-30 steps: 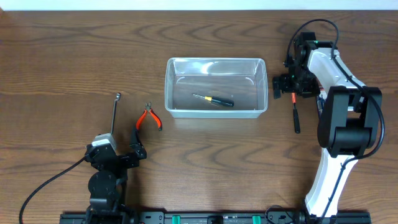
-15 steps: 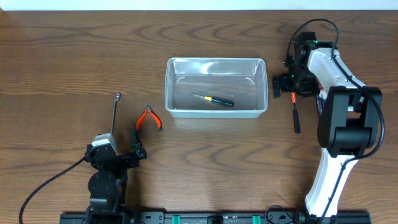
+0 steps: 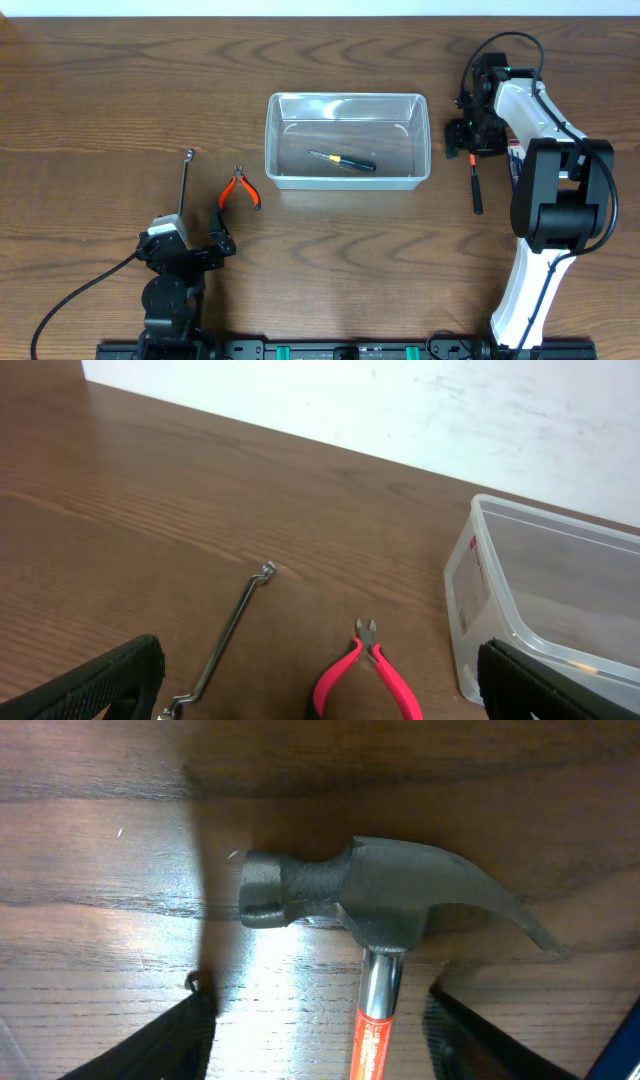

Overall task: Pack container
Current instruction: 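Lower the right gripper and close it on the hammer handle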

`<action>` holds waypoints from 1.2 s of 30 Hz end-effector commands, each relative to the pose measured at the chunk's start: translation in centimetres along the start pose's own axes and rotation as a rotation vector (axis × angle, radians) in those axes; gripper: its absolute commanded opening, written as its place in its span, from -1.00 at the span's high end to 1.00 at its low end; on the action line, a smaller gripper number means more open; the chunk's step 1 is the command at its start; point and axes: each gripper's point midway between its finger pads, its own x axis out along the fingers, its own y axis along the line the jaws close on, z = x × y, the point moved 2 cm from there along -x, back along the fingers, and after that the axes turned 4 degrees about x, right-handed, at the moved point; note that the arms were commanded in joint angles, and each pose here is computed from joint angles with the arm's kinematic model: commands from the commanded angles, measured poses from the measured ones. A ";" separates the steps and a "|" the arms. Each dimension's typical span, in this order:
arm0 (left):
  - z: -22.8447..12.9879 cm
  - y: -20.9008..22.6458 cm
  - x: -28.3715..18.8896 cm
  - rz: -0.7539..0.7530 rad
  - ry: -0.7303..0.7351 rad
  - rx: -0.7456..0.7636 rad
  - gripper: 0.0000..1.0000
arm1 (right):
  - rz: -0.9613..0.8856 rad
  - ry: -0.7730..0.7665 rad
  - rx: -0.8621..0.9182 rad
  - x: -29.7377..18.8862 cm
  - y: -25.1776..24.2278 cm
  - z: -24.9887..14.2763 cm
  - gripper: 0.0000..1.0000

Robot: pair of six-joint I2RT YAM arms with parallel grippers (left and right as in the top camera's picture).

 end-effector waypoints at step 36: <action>-1.2 0.2 0.3 0.008 0.027 0.020 -0.96 | -0.072 0.008 0.010 0.2 -1.7 -0.2 0.36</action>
